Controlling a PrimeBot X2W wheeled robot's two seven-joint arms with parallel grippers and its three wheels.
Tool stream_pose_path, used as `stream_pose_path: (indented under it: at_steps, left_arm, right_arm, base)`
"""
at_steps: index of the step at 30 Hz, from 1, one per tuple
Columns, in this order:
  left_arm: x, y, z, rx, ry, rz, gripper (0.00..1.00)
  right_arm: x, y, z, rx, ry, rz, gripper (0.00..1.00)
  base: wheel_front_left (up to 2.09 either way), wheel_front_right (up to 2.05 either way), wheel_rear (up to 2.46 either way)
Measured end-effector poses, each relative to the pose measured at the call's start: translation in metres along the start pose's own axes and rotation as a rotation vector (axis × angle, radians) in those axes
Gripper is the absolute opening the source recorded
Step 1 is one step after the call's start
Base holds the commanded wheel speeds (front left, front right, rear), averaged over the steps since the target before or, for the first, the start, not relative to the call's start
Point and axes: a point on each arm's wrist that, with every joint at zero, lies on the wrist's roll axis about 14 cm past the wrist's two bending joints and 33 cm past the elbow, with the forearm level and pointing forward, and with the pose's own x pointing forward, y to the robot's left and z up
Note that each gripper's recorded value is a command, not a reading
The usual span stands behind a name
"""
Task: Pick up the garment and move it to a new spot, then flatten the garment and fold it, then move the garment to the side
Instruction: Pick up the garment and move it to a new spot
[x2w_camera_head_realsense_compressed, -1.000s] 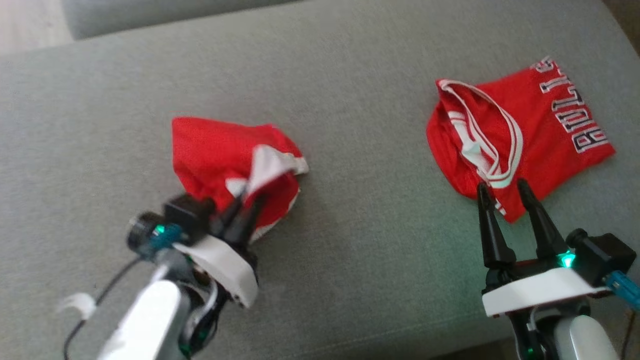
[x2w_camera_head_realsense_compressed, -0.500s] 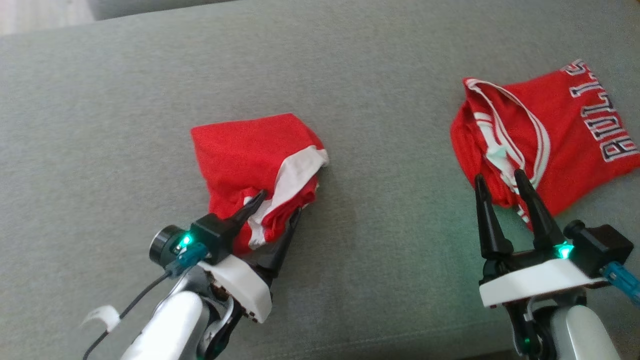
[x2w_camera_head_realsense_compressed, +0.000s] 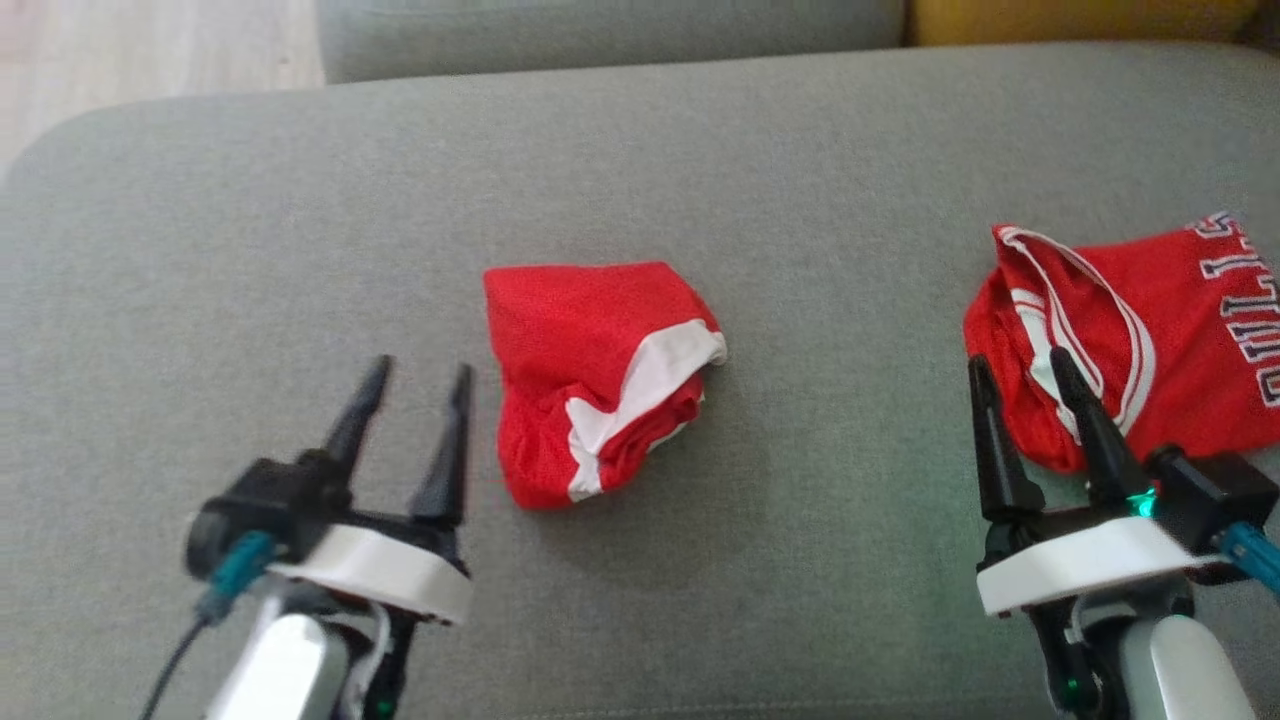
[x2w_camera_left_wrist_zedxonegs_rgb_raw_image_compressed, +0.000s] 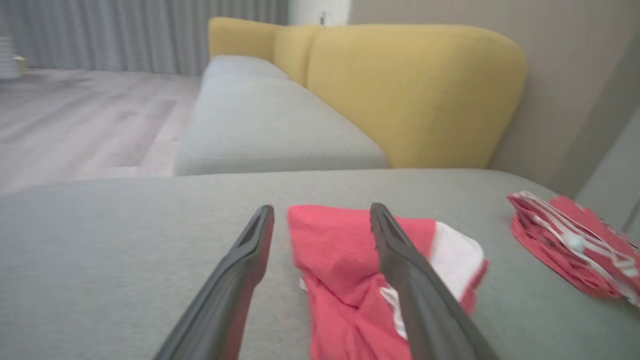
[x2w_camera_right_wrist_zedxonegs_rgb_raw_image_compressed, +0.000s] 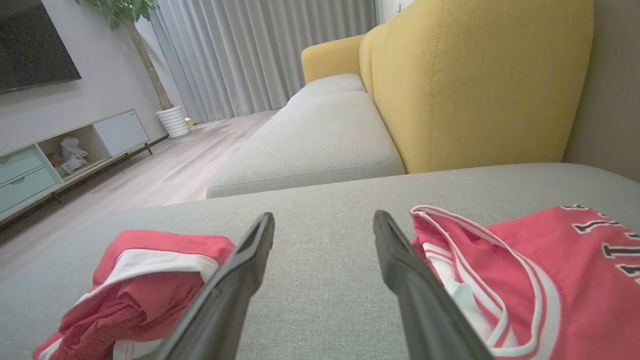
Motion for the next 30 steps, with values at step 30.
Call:
stream_pose_path:
  at_steps: [30]
  left_arm:
    - [-0.069,0.052,0.015,0.099,-0.021,0.203,1.00]
  right_arm:
    - [-0.037,0.006,0.005,-0.037,0.015,0.004,1.00]
  base:
    - [0.00,0.00,0.00]
